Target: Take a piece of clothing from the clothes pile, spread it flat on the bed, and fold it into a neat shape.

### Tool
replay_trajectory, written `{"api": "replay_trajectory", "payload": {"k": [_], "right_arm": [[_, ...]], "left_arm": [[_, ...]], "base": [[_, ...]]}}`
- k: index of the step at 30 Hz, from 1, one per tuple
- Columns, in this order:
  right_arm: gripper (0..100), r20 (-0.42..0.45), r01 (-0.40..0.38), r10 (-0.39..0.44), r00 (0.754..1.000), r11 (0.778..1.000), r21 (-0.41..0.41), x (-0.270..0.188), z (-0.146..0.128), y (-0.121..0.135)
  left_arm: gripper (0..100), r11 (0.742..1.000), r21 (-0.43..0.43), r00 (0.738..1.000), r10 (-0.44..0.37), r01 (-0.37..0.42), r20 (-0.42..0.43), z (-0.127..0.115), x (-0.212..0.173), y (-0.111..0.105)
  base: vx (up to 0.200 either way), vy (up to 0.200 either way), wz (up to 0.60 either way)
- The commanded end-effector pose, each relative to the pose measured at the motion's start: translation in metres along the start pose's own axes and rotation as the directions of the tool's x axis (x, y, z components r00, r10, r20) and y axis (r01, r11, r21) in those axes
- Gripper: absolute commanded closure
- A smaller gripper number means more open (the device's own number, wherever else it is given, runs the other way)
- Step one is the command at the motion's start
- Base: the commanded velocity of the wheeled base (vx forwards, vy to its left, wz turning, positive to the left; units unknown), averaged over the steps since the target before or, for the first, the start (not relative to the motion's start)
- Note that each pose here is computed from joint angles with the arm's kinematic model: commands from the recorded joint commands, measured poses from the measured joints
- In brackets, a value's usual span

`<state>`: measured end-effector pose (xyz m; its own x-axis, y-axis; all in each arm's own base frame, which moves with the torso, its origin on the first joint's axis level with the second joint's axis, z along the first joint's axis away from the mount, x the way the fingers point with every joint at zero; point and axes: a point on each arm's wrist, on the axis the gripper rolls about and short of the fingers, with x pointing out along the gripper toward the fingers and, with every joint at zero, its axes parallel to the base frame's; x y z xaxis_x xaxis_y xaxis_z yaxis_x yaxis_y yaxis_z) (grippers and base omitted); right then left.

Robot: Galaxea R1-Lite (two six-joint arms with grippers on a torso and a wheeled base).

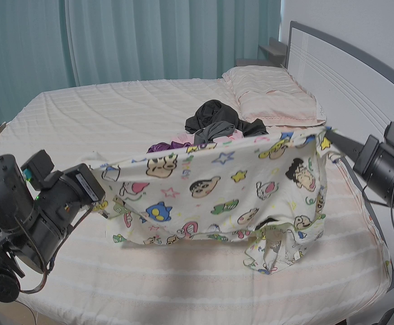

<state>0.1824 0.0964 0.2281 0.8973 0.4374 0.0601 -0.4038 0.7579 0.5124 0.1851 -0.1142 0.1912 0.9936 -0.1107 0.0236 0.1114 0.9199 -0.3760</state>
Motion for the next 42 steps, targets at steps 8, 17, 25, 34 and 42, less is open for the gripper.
{"api": "replay_trajectory", "payload": {"k": [8, 17, 25, 34, 42], "right_arm": [[100, -0.144, 0.213, -0.215, 0.966, 0.977, -0.028, 0.008, -0.051, -0.031], [100, -0.184, 0.248, -0.236, 0.954, 0.968, 0.047, 0.0, -0.062, -0.035], [100, -0.168, 0.231, -0.219, 0.961, 0.971, 0.055, -0.004, -0.06, -0.03], [100, -0.165, 0.228, -0.216, 0.963, 0.972, 0.058, -0.006, -0.059, -0.03], [100, -0.143, 0.225, -0.215, 0.966, 0.972, 0.064, -0.008, -0.054, -0.029]], "left_arm": [[100, 0.994, -0.025, 0.987, 0.106, -0.109, -0.121, -0.038, -0.004, 0.017], [100, 0.987, 0.002, 0.979, 0.157, -0.158, -0.13, -0.045, -0.008, 0.023], [100, 0.987, 0.007, 0.977, 0.159, -0.16, -0.138, -0.047, -0.011, 0.025], [100, 0.989, -0.019, 0.981, 0.14, -0.144, -0.134, -0.045, -0.012, 0.021], [100, 0.989, -0.022, 0.982, 0.142, -0.145, -0.123, -0.043, -0.012, 0.021]], "base": [[0.0, 0.0, 0.0], [-0.2, 0.0, 0.0], [-0.075, 0.0, 0.0], [0.0, 0.0, 0.0], [0.0, 0.175, 0.0]]}}
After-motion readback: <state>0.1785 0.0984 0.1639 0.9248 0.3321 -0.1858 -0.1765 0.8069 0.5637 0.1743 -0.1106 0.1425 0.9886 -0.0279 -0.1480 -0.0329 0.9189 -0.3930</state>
